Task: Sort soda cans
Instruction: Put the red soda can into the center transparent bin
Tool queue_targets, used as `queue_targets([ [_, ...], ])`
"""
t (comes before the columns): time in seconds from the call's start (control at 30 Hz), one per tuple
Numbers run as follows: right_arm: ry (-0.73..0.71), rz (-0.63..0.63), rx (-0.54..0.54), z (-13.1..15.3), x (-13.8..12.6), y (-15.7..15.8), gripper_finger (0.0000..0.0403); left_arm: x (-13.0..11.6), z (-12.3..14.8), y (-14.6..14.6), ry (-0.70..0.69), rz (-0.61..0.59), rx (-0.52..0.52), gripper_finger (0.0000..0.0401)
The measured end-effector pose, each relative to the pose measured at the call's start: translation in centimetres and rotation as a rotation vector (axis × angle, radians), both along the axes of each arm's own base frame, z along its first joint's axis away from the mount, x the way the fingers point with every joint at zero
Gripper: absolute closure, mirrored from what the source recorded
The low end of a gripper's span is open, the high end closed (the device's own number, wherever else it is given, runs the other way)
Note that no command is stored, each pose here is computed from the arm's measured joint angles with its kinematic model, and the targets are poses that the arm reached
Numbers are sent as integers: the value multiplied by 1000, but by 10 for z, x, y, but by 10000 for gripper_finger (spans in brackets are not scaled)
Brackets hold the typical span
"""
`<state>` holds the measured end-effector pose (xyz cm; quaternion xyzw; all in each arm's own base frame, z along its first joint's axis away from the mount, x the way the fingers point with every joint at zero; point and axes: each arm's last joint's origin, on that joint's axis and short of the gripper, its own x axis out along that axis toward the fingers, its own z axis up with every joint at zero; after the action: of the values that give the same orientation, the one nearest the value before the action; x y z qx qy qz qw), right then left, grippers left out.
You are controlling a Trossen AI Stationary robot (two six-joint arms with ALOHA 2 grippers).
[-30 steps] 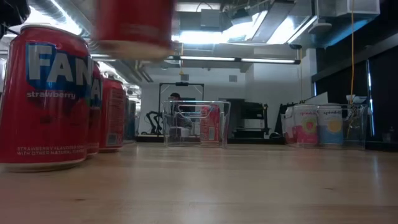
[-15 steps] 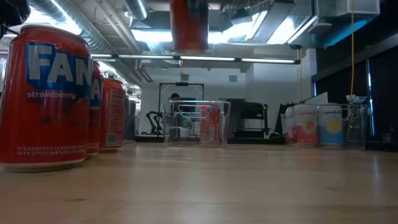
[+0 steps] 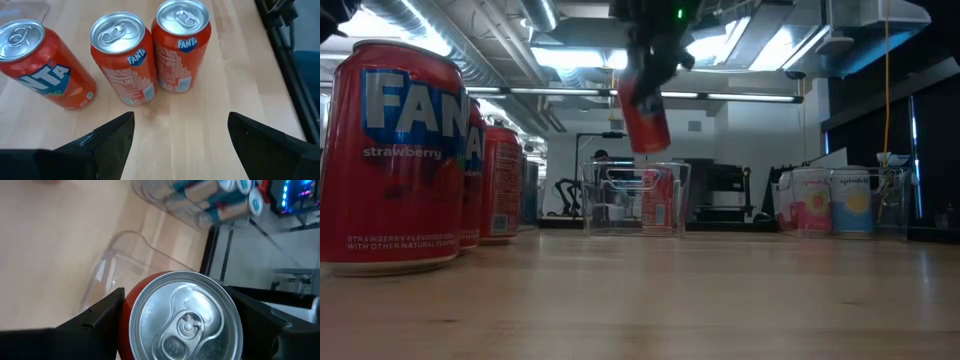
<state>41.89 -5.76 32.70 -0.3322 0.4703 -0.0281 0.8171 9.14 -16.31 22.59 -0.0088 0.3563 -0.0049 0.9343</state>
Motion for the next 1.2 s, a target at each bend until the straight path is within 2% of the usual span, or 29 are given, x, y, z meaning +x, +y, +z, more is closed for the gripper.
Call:
queue_targets([
  [0.23,-74,-49,32,-30,3,-42,118,1,-4,-3,9,-1,23,93],
  [0.43,-47,-106,64,-57,-6,-70,118,1,-4,-2,10,7,15,93],
  [0.63,-101,-71,146,-73,-10,-85,118,1,-4,-2,10,7,15,93],
  [1.0,-96,-84,177,-102,-24,-109,118,1,-4,-2,10,15,6,93],
  [1.2,-175,-73,208,-117,-32,-125,118,1,-4,-2,-2,19,13,93],
])
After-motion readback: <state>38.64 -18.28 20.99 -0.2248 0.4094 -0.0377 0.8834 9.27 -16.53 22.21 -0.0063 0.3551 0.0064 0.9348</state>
